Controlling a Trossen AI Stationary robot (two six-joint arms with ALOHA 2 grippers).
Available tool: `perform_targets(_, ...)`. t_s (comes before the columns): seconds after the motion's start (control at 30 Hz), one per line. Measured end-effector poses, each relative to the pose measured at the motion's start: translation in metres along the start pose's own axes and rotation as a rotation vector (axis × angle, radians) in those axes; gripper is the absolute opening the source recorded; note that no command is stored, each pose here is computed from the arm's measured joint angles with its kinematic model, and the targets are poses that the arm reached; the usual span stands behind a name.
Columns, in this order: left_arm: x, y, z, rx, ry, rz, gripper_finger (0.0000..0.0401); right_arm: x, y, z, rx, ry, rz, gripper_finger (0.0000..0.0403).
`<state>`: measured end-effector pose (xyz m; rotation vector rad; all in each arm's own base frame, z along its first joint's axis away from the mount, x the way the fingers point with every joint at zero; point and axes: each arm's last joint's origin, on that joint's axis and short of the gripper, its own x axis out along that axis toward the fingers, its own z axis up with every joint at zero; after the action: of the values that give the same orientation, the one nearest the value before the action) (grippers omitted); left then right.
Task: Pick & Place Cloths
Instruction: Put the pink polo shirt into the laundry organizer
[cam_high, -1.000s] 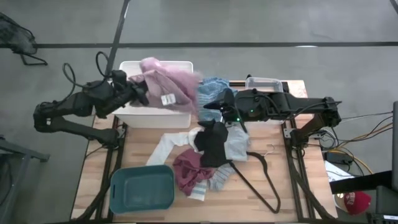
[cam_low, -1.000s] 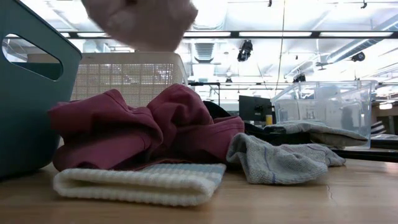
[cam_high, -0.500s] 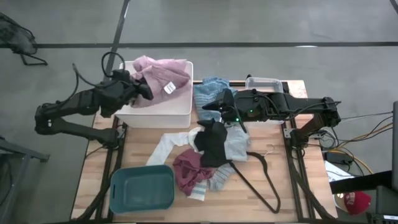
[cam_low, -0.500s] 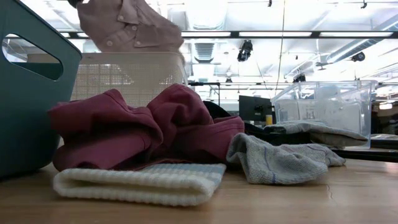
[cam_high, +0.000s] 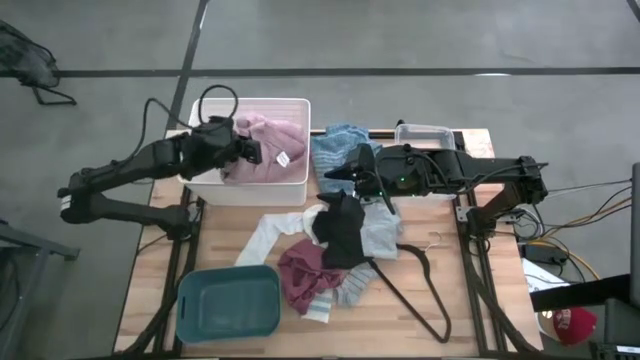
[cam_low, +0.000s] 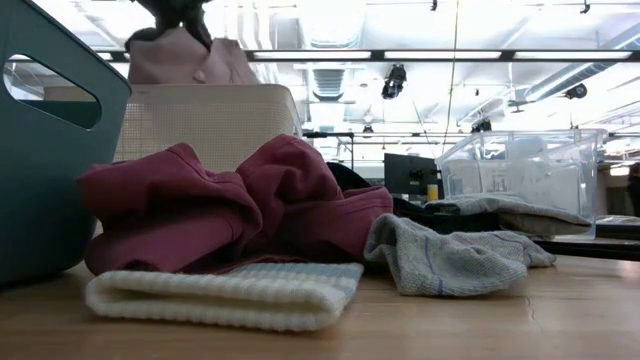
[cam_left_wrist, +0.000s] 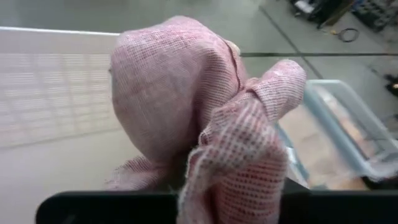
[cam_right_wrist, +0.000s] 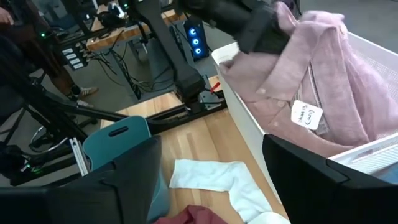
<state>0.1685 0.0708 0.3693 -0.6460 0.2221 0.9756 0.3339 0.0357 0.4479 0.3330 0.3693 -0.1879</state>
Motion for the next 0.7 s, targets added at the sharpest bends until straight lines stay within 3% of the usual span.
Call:
perform_targets(0.2, 0.019, 0.014, -0.005, -0.062, 0.061, 0.034, 0.0039, 0.000, 0.000, 0.000, 0.000, 0.001, 0.000, 0.0256)
perform_targets(0.43, 0.044, 0.021, -0.013, -0.171, 0.168, -0.062, 0.0039, 0.001, 0.000, -0.002, -0.002, 0.007, -0.003, 0.0243)
perform_targets(0.7, 0.053, 0.036, -0.018, -0.138, 0.194, 0.018, 0.0041, 0.002, -0.001, -0.003, -0.003, 0.011, -0.005, 0.0233)
